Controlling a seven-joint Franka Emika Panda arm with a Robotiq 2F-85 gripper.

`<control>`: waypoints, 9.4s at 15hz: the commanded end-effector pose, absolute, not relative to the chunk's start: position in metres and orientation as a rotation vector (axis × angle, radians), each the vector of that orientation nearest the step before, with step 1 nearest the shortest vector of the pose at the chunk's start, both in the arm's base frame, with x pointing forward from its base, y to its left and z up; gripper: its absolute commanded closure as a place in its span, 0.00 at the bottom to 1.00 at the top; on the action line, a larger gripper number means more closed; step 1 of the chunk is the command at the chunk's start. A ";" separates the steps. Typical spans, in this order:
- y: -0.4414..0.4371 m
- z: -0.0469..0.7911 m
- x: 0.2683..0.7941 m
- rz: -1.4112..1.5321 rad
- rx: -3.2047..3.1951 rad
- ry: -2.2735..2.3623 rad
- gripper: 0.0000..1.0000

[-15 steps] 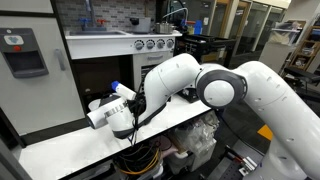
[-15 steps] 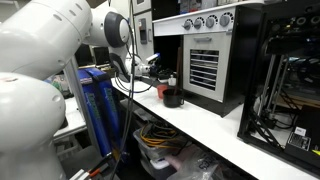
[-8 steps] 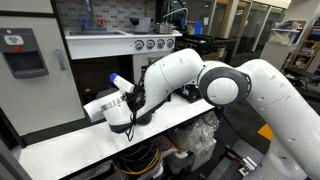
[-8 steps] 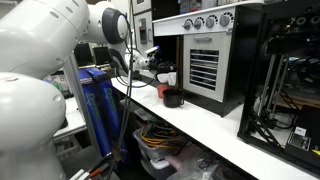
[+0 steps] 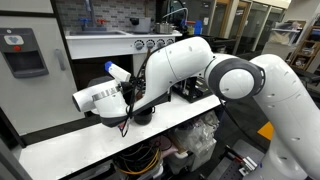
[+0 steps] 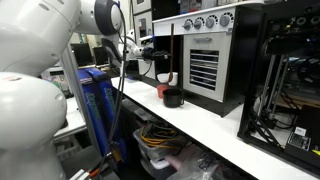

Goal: Move the wooden spoon to the right, use the wooden spoon to stir the contents in the black pot, remove the spoon from the pot and place it on the right side of the counter

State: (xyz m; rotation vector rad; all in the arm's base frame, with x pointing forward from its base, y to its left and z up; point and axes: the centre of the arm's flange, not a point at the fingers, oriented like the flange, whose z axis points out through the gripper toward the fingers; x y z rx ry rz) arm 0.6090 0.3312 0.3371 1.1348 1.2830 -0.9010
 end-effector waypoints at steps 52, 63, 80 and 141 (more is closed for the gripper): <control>0.007 0.343 0.533 -0.341 2.021 2.178 0.97; 0.002 0.312 0.524 -0.135 1.660 2.416 0.97; -0.038 0.251 0.494 0.086 1.621 2.430 0.97; 0.159 0.345 0.487 -0.300 1.839 1.920 0.00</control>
